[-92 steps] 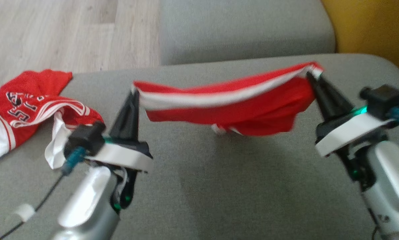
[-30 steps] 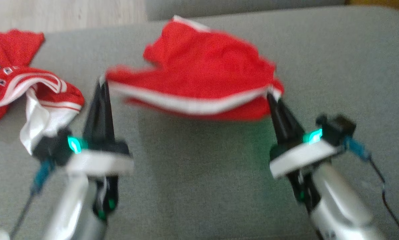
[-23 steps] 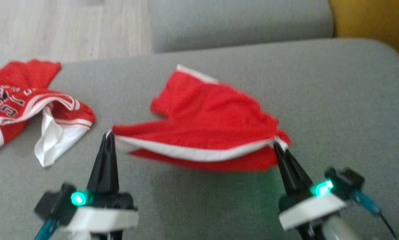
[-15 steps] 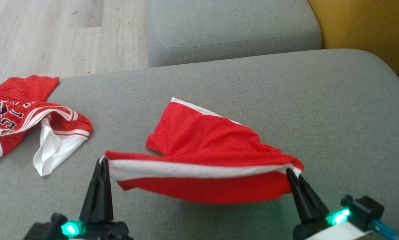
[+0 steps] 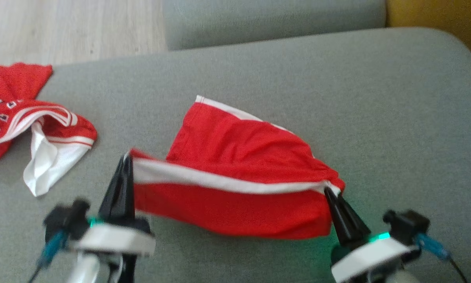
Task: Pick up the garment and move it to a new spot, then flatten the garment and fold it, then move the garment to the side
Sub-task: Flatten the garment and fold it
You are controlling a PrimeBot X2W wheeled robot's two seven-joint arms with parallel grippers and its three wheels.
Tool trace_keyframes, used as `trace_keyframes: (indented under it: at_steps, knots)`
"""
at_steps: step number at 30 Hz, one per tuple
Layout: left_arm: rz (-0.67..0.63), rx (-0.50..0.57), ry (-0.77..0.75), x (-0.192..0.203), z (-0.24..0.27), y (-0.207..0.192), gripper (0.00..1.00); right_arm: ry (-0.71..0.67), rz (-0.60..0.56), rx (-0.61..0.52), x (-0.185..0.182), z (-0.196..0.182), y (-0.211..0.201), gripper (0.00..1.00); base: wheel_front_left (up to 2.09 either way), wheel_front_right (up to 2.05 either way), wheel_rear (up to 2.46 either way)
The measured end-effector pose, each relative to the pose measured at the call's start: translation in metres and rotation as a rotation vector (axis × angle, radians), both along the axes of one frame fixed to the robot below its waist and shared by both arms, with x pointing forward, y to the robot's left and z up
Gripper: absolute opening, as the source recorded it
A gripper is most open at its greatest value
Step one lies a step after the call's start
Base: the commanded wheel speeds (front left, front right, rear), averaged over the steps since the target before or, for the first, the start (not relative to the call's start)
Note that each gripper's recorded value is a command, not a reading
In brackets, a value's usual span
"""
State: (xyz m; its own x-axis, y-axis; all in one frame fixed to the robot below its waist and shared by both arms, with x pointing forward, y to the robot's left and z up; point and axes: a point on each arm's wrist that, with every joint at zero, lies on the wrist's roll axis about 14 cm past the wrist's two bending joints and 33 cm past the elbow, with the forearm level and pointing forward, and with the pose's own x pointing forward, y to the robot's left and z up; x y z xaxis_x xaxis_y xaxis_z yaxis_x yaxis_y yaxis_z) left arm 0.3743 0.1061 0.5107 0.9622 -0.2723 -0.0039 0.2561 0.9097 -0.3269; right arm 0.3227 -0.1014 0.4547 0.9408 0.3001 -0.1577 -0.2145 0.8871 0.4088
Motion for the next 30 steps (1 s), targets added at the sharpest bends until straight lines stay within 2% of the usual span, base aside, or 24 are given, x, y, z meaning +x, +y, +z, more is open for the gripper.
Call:
trace_keyframes:
  at_steps: [6,13,18,25,26,27,28,29,30]
  knots:
    - [-0.124,0.106,0.052,0.063,-0.018,-0.024,0.00,0.050,-0.005,-0.010,0.041,-0.017,-0.002,0.00,0.00,0.00,0.00]
    - [-0.198,0.174,0.161,0.124,-0.052,-0.044,0.00,0.102,-0.051,-0.043,0.075,-0.038,-0.017,0.00,0.00,0.00,0.00]
    - [-0.263,0.205,0.231,0.150,-0.073,-0.066,0.00,0.124,-0.082,-0.050,0.082,-0.048,-0.029,0.00,0.00,0.00,0.00]
    - [-0.325,0.249,0.321,0.161,-0.104,-0.086,0.00,0.140,-0.108,-0.030,0.083,-0.056,-0.035,0.00,0.00,0.00,0.00]
    - [-0.328,0.249,0.325,0.162,-0.105,-0.088,0.00,0.137,-0.111,-0.029,0.084,-0.055,-0.036,0.04,0.00,0.00,0.00]
    - [-0.329,0.248,0.324,0.163,-0.106,-0.090,0.00,0.133,-0.114,-0.026,0.085,-0.054,-0.036,0.27,0.00,0.00,0.00]
    - [-0.330,0.243,0.323,0.163,-0.105,-0.092,0.15,0.128,-0.115,-0.025,0.086,-0.054,-0.036,0.48,0.00,0.00,0.00]
    - [-0.335,0.236,0.320,0.163,-0.104,-0.095,0.39,0.127,-0.117,-0.023,0.085,-0.054,-0.036,0.90,0.00,0.00,0.00]
    - [-0.337,0.226,0.309,0.163,-0.101,-0.097,0.81,0.128,-0.116,-0.023,0.084,-0.054,-0.036,1.00,0.00,0.00,0.00]
